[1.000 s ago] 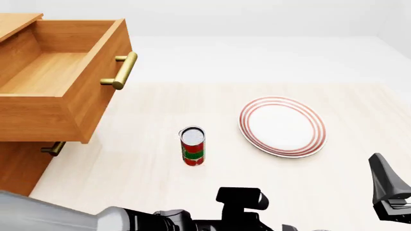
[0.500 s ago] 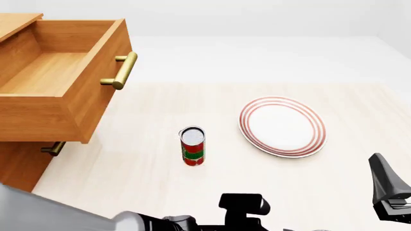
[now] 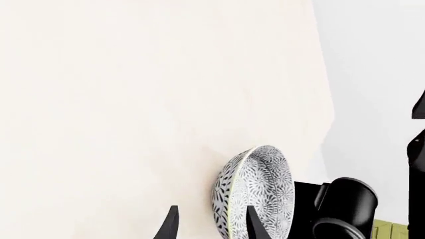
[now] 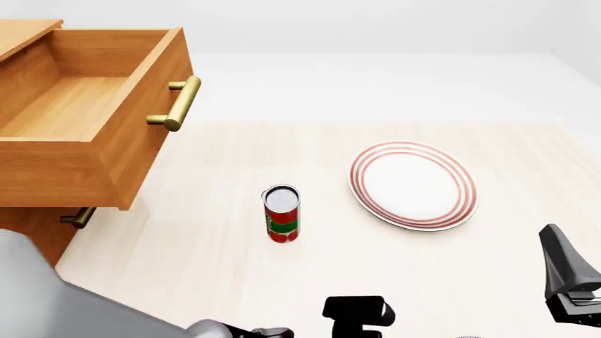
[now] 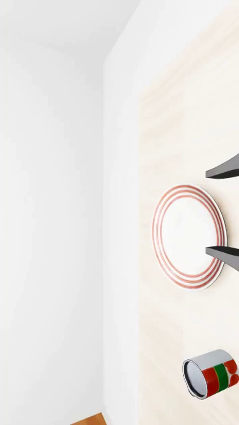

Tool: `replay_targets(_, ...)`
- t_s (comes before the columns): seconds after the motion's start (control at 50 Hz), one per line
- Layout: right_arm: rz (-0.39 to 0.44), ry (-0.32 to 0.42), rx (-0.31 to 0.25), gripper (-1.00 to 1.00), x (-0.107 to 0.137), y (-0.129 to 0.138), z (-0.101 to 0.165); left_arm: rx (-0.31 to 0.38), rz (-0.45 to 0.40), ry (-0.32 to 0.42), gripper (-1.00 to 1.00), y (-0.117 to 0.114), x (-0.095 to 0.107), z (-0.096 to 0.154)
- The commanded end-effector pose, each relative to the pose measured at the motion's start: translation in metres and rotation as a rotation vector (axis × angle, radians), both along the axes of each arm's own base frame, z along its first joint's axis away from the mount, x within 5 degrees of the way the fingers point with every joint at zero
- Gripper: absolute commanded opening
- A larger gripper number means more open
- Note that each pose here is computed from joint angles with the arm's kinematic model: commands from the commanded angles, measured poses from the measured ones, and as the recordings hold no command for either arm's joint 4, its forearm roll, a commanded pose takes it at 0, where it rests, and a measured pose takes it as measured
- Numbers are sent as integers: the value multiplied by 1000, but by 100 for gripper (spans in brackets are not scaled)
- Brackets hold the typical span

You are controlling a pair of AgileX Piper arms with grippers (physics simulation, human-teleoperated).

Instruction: Put the bowl in the top drawer of the cabinet.

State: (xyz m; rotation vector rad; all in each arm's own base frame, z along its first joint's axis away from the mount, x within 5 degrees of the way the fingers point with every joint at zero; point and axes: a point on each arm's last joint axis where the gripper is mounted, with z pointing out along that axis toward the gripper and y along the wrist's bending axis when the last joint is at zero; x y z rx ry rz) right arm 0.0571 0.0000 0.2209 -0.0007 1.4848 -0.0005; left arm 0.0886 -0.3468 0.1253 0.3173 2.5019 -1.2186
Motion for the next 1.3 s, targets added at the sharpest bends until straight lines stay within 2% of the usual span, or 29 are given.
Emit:
replay_targets(0.02,0,0,0,100,0,0,0,9,2,16,100,-4,-2,-9)
replay_targets(0.66,0,0,0,100,0,0,0,24,-6,38,100,-15,-7,-28)
replay_targets(0.7,0,0,0,100,0,0,0,28,4,30,100,-15,-1,-27)
replay_targets(0.72,0,0,0,100,0,0,0,26,6,18,-100,-15,3,-24)
replay_targets(0.9,0,0,0,100,0,0,0,39,19,-2,-100,-13,14,-18)
replay_targets(1.3,0,0,0,100,0,0,0,27,42,-55,-100,0,32,17)
